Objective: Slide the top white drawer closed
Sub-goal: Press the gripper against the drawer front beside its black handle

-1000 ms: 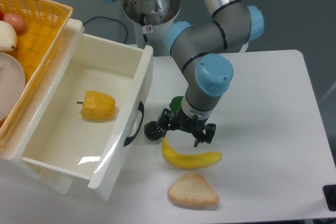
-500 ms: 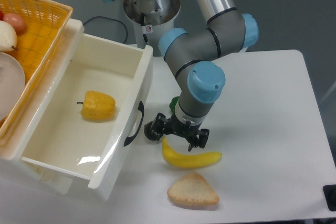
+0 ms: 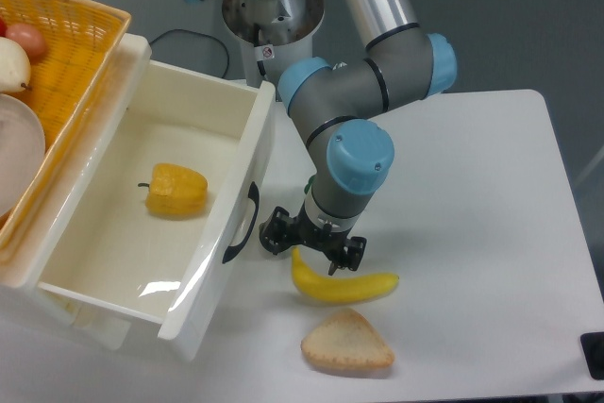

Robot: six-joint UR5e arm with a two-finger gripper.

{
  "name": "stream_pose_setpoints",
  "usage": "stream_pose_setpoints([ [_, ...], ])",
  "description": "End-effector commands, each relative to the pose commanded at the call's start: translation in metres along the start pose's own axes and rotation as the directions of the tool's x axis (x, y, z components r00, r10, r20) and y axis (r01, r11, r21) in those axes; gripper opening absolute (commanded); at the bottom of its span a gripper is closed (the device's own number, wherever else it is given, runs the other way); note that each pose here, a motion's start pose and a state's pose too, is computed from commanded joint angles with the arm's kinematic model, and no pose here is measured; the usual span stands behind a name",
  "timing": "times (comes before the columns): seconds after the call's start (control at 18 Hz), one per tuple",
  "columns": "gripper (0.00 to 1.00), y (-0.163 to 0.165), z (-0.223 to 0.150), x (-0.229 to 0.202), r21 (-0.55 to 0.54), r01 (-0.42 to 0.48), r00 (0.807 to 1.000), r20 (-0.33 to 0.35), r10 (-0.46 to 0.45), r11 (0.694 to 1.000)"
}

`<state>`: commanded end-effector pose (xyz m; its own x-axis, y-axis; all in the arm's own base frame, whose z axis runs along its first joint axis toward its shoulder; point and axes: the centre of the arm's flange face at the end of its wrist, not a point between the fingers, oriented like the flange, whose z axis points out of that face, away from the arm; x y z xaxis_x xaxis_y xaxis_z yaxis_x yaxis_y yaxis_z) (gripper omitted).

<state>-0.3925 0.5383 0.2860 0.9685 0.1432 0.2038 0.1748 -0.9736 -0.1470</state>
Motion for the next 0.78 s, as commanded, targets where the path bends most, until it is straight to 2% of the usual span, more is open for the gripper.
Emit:
stream_pose_setpoints([
  [0.78,1.00,-0.005,0.003,0.010,-0.003,-0.019,1.000,-0.006,0.019,1.000],
])
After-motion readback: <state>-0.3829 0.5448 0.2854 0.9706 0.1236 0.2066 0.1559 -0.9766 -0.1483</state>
